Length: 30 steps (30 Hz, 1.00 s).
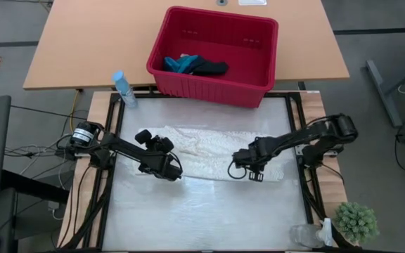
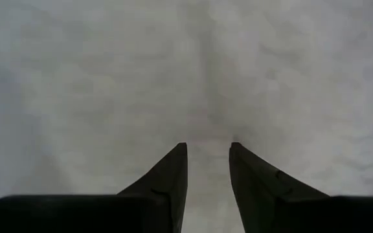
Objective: Fold Laundry from Bin
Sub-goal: Fold the white shirt
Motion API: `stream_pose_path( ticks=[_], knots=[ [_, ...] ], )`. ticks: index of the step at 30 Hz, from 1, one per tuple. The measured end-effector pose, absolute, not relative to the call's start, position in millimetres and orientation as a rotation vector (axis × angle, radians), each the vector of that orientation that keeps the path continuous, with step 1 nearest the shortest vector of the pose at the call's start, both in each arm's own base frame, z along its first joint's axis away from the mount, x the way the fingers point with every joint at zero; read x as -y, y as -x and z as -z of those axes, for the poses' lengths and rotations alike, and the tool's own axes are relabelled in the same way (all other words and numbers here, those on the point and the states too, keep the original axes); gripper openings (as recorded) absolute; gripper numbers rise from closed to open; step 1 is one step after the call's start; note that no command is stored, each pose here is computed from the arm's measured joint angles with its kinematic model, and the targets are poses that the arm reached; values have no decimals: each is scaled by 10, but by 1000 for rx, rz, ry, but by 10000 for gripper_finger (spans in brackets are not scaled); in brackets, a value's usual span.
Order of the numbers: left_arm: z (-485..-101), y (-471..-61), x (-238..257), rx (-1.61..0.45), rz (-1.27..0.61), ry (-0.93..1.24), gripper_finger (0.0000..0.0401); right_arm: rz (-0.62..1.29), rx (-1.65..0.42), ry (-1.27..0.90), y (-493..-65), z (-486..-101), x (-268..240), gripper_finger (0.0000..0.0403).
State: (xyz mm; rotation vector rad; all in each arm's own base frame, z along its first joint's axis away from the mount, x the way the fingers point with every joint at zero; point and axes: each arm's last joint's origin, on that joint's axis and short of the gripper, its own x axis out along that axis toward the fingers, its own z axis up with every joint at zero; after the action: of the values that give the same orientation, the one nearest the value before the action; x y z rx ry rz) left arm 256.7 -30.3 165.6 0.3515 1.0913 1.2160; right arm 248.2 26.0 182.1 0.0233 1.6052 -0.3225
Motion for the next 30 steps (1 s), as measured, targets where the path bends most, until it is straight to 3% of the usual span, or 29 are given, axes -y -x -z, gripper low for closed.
stream_pose_path(
  ticks=[8, 18, 30],
  knots=[
    [-1655, -2566, 304, -1114, -1200, -371, 0, 520, -1724, 40, -2489, -1644, 19, 133],
    [-1657, -2567, 302, -1088, -1215, -360, 0, 526, -1680, -13, -2453, -1764, 108, 133],
    [-1663, -2606, 200, -1017, -1264, -360, 0, 377, -1221, -84, -2676, -2084, -99, 133]
  ],
)
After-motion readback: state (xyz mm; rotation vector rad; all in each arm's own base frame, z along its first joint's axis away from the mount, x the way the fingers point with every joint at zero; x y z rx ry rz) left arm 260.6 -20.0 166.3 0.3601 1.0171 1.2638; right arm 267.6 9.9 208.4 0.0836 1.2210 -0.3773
